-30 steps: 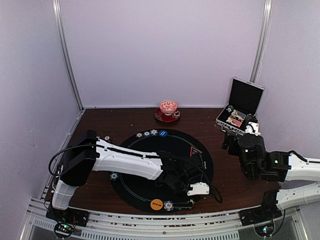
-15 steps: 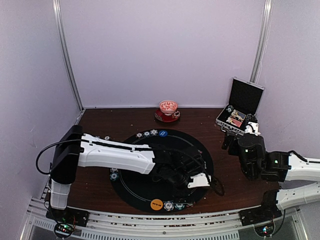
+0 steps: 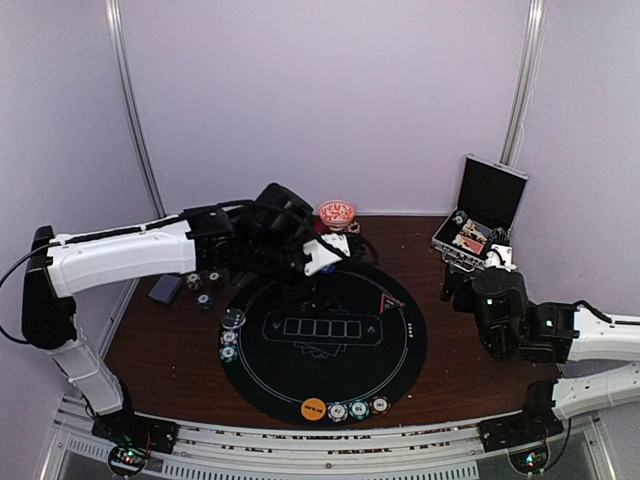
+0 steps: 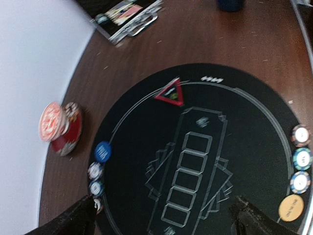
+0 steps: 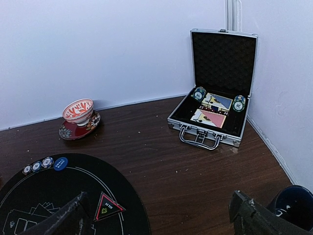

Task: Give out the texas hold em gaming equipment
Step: Pick up the pile of poker chips from the pile of poker chips.

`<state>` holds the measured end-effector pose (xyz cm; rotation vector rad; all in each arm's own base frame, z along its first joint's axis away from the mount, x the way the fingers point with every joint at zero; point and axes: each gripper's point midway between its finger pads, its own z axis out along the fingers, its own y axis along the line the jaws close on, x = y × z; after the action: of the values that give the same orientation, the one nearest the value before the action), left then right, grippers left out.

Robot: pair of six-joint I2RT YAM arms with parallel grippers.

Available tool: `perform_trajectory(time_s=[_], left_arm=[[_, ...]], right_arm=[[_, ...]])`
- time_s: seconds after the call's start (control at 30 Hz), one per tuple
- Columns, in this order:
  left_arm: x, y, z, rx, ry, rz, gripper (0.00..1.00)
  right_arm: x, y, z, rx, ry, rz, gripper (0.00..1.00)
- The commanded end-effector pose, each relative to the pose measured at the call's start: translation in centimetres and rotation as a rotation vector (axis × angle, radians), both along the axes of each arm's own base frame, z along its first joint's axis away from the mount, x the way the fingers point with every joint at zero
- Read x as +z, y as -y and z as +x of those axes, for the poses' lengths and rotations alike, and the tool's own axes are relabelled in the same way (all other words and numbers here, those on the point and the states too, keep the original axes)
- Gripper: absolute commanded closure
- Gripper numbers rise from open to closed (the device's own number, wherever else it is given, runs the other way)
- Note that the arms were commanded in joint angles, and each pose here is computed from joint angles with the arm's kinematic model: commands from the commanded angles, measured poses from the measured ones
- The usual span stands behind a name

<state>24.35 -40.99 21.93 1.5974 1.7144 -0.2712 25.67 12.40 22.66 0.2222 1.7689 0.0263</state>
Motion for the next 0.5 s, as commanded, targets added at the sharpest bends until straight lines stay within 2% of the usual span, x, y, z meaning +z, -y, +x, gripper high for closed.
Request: perform_trajectory(time_s=[0.0,0.1,0.2,0.47], left_arm=[[2.0,-6.2,5.2,0.174,0.062,-0.034,0.02],[2.4,-10.7,8.1,0.318,0.078,-0.032,0.02],[1.3,-15.4,10.5,0.438,0.03,-0.039,0.02],[-5.1,-26.4,16.4,0.674,-0.139,-0.024,0.02]], right_arm=[[-0.5,-0.5,0.2,0.018,-0.015,-0.017,0.0],[-0.7,-0.8,0.3,0.025,-0.022,-0.025,0.0],[-0.8,-1.0,0.4,0.031,-0.027,-0.029,0.0],[-1.0,-1.5,0.5,0.051,-0.035,-0.029,0.0]])
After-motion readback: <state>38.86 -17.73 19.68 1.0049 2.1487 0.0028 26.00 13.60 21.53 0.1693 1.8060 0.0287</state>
